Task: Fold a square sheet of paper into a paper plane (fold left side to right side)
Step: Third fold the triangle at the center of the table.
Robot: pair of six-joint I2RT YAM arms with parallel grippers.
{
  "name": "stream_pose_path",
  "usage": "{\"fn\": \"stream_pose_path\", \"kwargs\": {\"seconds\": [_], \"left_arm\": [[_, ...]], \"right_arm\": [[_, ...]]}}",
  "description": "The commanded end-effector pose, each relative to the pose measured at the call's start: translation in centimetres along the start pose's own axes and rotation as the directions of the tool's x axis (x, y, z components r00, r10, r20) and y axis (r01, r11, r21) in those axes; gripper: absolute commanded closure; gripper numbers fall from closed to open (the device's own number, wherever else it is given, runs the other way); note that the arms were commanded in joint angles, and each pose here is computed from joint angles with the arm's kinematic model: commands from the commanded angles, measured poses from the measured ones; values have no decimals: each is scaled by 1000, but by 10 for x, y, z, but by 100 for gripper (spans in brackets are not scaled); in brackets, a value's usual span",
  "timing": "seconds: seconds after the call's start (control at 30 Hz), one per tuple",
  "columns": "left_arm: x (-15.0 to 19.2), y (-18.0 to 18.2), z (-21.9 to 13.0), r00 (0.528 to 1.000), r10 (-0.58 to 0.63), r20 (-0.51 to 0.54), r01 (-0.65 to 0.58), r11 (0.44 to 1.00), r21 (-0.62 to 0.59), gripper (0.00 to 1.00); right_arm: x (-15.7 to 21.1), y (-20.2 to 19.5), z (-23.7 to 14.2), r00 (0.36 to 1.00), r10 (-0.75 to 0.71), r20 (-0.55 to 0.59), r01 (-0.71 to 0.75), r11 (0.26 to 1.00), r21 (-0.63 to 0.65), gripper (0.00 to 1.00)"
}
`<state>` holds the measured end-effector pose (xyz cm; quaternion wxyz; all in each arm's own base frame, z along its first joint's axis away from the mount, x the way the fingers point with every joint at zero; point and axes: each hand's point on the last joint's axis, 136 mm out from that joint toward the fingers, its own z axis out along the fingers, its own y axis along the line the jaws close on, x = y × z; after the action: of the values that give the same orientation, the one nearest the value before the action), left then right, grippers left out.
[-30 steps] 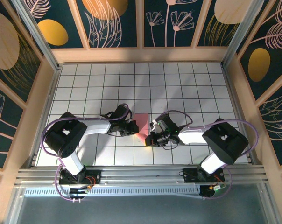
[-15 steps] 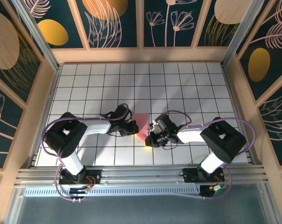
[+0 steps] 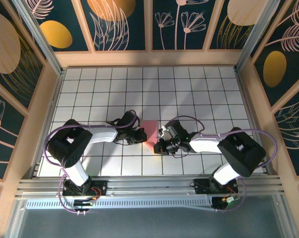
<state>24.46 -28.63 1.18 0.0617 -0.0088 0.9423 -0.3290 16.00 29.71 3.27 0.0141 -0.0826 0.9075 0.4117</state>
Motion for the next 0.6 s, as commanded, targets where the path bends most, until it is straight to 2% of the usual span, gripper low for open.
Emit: {"fn": "stream_pose_path", "kwargs": {"seconds": [0.0, 0.33, 0.57], "left_arm": [[15, 26, 4, 999, -32, -38, 28, 994, -101, 94], [13, 23, 4, 999, -30, -33, 27, 995, -93, 94], [5, 7, 3, 1000, -20, -19, 20, 999, -38, 91]], "right_arm": [[-6, 0, 4, 1000, 1, 12, -1, 1000, 16, 100], [-6, -15, 11, 999, 44, 1, -44, 996, 78, 100], [3, -36, 14, 995, 92, -37, -84, 979, 184, 100]]}}
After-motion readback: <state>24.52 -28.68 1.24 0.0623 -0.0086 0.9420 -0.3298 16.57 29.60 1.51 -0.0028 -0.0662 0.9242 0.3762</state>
